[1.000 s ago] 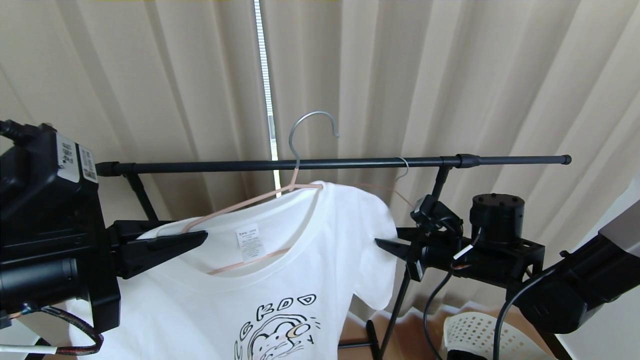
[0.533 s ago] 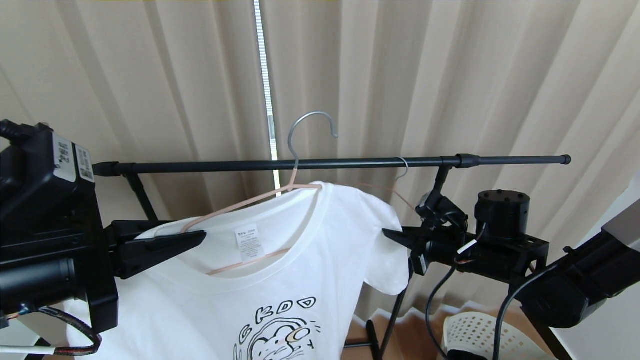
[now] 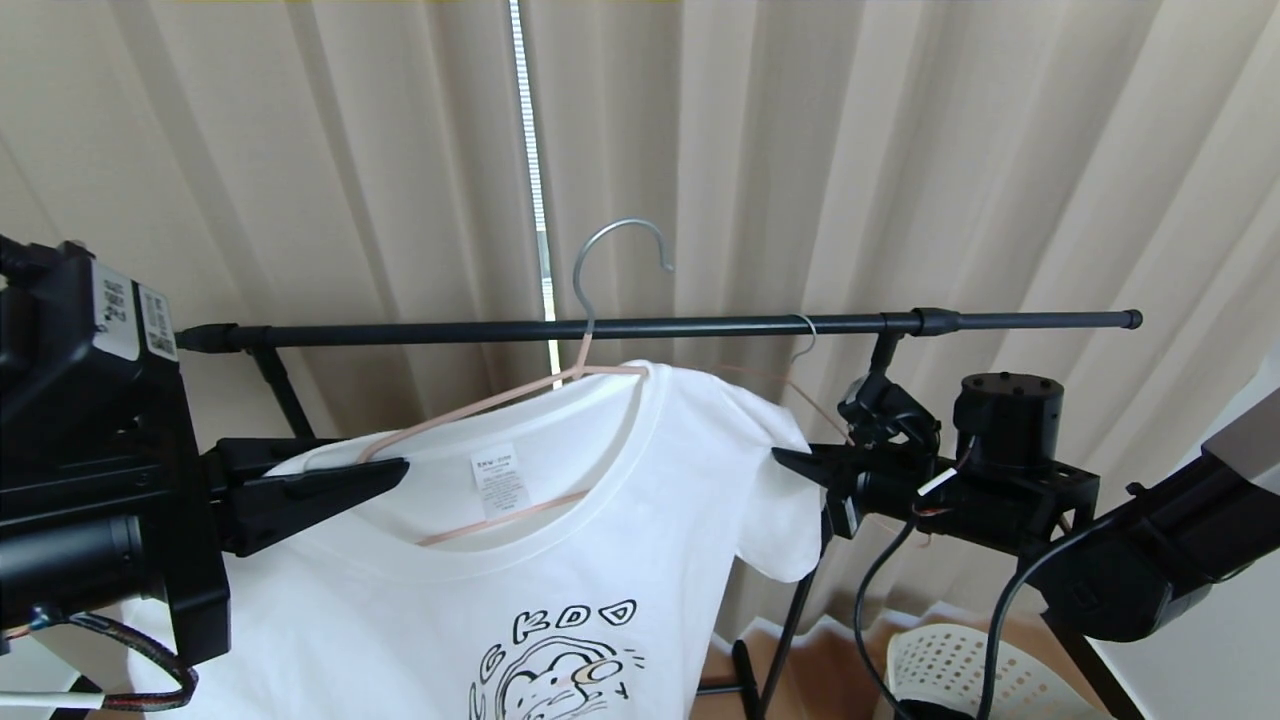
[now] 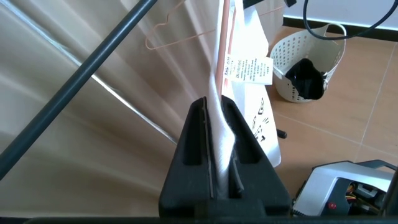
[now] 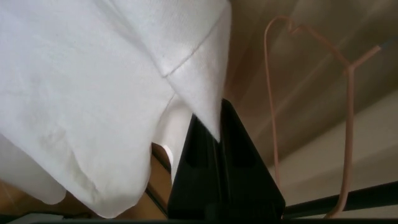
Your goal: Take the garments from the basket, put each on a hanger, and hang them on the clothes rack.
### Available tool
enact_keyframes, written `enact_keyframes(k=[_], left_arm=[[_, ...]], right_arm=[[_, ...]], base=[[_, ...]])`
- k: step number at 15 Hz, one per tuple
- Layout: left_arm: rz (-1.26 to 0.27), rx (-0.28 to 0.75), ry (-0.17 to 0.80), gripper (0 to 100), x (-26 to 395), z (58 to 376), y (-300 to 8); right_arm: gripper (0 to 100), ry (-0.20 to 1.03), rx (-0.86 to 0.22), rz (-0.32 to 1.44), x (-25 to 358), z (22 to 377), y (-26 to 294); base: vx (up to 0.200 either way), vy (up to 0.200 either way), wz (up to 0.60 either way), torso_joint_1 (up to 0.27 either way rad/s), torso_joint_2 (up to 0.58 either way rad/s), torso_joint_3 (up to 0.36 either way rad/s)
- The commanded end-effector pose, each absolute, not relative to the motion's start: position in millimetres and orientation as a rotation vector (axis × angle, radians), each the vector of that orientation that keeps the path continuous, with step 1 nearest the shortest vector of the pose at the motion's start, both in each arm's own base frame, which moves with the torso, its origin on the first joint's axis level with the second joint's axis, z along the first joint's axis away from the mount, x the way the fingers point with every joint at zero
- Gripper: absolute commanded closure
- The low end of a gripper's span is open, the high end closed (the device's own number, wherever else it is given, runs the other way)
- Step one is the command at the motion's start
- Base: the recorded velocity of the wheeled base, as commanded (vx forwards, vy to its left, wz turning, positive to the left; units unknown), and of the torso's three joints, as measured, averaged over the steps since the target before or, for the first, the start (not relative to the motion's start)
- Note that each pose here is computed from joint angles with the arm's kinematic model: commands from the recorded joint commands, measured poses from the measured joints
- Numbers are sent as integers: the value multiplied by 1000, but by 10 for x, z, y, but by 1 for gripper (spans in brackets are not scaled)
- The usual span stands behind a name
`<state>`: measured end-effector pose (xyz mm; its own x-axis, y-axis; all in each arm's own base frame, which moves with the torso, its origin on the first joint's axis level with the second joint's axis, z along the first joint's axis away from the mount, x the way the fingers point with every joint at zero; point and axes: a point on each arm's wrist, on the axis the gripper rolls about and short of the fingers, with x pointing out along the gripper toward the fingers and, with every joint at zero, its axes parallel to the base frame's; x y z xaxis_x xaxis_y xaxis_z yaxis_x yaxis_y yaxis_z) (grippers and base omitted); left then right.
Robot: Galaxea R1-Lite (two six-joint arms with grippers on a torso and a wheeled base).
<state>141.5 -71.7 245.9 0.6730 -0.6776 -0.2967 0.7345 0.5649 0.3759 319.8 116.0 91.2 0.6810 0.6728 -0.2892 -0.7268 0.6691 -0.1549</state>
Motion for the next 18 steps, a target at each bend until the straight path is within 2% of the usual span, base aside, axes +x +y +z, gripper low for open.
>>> enact_keyframes(k=[1, 3, 12, 13, 18], left_arm=[[-831, 490, 128, 100, 1415, 2455, -714], [-827, 460, 142, 100, 1415, 2455, -714], [-786, 454, 158, 100, 1446, 2439, -654], [-787, 453, 162, 100, 1449, 2432, -655], [-742, 415, 199, 100, 1492, 2398, -595]], right_arm=[[100, 221, -267, 790, 3225, 890, 1144], [100, 224, -267, 789, 3212, 893, 1139], [100, 269, -265, 794, 3182, 901, 1130], [0, 265, -267, 795, 3176, 910, 1133], [0, 238, -269, 797, 3134, 990, 1131]], base=[[0, 0, 0, 0, 0, 0], [0, 0, 0, 0, 0, 0], [0, 0, 0, 0, 0, 0], [0, 0, 0, 0, 0, 0], [0, 0, 0, 0, 0, 0]])
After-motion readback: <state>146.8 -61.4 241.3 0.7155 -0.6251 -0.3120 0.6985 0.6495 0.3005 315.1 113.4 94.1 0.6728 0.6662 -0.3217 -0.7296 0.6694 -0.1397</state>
